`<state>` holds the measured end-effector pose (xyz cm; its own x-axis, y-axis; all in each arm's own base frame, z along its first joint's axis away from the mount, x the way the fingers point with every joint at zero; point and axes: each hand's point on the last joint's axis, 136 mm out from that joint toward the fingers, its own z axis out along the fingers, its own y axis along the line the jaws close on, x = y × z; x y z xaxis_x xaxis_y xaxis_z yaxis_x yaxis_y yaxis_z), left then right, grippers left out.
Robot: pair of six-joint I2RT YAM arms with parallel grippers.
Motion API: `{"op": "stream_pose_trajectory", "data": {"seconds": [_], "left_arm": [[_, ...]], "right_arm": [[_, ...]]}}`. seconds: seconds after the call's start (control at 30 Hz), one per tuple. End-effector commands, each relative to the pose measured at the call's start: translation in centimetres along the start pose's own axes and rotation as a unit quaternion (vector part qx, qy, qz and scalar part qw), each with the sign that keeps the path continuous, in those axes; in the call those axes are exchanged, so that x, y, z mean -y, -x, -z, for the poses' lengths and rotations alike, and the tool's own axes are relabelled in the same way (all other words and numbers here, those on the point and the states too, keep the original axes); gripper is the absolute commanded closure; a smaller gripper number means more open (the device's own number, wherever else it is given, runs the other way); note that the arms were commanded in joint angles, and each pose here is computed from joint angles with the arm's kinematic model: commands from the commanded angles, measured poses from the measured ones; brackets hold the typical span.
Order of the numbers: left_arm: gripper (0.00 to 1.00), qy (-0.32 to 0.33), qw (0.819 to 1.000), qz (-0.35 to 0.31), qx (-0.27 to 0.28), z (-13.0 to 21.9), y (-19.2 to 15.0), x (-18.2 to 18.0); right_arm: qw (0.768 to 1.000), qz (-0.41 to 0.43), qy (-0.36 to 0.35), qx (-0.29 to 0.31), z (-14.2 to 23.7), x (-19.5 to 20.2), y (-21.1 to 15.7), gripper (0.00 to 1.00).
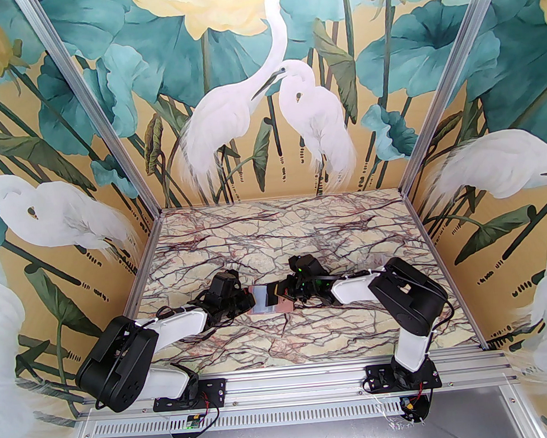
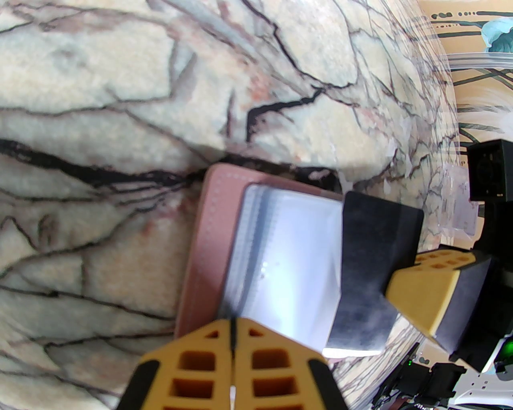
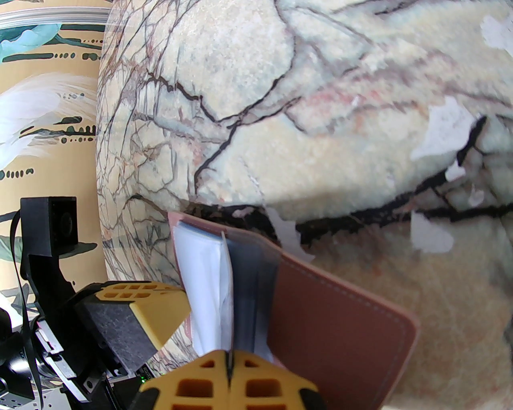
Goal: Put the credit cards into the card holder
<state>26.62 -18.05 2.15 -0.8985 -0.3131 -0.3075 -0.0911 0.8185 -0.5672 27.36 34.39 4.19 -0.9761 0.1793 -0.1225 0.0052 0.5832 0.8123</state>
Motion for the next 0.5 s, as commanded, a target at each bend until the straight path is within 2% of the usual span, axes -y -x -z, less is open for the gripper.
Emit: {"op": "stream_pose_trajectory", "data": {"seconds": [0.0, 0.47], "left_arm": [[0.93, 0.043, 0.999, 0.015, -0.019, -0.44, -1.51, -2.68], [0.93, 0.044, 0.999, 0.014, -0.019, -0.47, -1.47, -2.7]], "right_arm": [[1.0, -0.015, -0.021, -0.014, -0.1, 1.59, -1.32, 1.0], [0.999, -0.019, -0.029, -0.029, -0.27, 2.37, -2.0, 1.0]]}}
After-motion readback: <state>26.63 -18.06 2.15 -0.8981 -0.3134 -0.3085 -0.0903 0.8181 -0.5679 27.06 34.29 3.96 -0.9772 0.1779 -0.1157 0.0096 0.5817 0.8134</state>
